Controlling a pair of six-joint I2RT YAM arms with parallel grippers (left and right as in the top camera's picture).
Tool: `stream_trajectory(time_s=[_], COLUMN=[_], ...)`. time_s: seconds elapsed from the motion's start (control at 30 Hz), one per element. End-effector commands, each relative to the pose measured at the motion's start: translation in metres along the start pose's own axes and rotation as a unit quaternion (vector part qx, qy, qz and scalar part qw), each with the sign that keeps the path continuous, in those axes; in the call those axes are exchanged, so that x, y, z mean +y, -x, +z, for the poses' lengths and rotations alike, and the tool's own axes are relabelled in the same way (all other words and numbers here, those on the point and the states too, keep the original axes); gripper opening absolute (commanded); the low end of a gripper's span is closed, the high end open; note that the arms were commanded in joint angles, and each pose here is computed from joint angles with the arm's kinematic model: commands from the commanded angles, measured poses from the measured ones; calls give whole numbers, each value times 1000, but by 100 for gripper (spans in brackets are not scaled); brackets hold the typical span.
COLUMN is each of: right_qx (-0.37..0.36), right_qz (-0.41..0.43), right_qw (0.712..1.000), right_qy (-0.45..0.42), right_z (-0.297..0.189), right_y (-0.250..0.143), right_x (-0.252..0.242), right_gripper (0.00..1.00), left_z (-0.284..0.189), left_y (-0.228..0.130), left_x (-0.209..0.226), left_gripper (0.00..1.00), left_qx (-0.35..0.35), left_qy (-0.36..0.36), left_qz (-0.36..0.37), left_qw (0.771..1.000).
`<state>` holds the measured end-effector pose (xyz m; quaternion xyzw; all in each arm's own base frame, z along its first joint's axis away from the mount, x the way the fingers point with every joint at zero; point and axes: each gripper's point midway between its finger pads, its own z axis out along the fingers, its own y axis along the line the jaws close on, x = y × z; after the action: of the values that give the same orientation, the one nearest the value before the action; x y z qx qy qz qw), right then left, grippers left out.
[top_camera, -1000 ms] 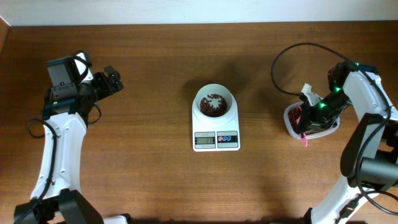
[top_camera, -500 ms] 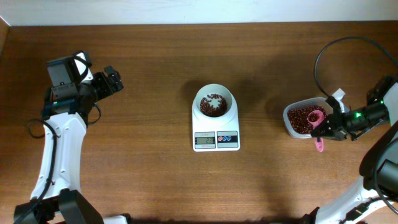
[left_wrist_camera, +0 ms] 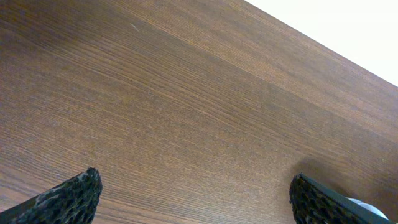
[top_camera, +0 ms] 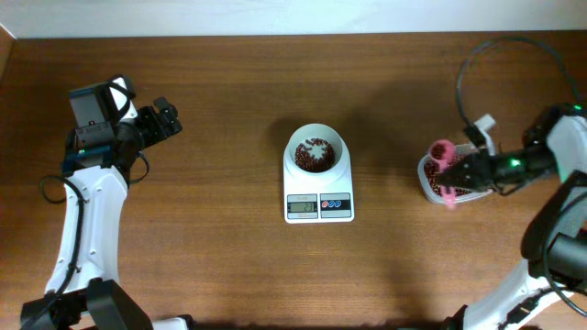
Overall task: Scoop item into bowl and weigh 50g on scale
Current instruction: 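Lift the filled scoop and carry it over the white bowl, then tip the scoop to pour beans into the white bowl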
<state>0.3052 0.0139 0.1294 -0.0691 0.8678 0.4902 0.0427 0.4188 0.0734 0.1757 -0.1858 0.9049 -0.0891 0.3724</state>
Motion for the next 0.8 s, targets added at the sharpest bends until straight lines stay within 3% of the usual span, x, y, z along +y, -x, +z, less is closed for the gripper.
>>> stream_trajectory(time_s=[0.0, 0.1, 0.43, 0.6, 0.77], right_qx=[1, 24, 71, 70, 58], right_qz=[-55, -102, -170, -207, -235], right_qw=[997, 992, 983, 974, 957], right_qy=[46, 70, 24, -61, -159], right_z=[35, 73, 180, 195, 166], right_y=[17, 25, 51, 69, 101], right_x=[32, 57, 87, 79, 91], right_gripper=[4, 4, 4, 4, 4], left_z=[-2, -2, -2, -2, -2], left_y=[6, 6, 6, 6, 6], left_x=[1, 1, 1, 1, 1], left_gripper=[99, 99, 99, 99, 99], left_qx=[-8, -8, -8, -8, -8], left_qy=[3, 3, 3, 3, 3], left_qz=[-5, -5, -5, -5, -5], left_qw=[1000, 1000, 1000, 1000, 1000])
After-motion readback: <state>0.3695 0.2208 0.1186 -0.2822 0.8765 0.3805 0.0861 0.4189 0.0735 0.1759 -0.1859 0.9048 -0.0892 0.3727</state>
